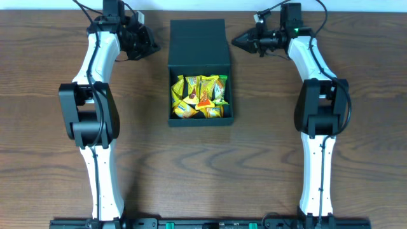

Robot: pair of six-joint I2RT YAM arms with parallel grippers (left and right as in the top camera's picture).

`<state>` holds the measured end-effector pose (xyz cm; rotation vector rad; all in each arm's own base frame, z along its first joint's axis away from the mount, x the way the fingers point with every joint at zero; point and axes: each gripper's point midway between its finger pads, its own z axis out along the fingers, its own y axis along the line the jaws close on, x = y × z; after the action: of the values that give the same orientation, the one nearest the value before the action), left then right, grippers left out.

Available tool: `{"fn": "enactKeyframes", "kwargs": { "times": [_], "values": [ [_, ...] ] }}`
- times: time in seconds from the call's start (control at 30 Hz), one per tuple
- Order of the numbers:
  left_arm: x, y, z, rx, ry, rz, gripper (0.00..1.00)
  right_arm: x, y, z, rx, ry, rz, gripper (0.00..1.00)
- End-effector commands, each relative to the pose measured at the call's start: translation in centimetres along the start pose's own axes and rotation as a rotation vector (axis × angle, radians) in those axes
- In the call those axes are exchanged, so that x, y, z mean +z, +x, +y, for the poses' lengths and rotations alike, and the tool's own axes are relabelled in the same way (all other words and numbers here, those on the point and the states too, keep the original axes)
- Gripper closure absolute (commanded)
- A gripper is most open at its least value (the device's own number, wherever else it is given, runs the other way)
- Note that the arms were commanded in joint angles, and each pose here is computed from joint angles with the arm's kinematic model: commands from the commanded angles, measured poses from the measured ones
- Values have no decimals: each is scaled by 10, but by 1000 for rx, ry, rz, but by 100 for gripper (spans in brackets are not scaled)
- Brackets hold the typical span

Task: Pack container
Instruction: 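Move the right gripper to the lid's right edge behind the box, then grasp the black lid with both grippers and swing it forward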

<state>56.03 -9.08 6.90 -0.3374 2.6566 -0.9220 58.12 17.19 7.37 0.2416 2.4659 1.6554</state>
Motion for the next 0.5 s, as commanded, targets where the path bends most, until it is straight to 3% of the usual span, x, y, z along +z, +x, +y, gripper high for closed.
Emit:
{"fn": "enactKeyframes", "kwargs": {
  "times": [0.0, 0.23, 0.47],
  "values": [
    [13, 5, 10, -65, -32, 17, 95, -13, -2, -4, -38, 12, -7, 98],
    [38, 21, 11, -103, -48, 66, 94, -18, 5, -20, -10, 59, 7, 99],
    [40, 15, 17, -115, -54, 45, 94, -12, 11, -30, -1, 60, 31, 99]
  ]
}}
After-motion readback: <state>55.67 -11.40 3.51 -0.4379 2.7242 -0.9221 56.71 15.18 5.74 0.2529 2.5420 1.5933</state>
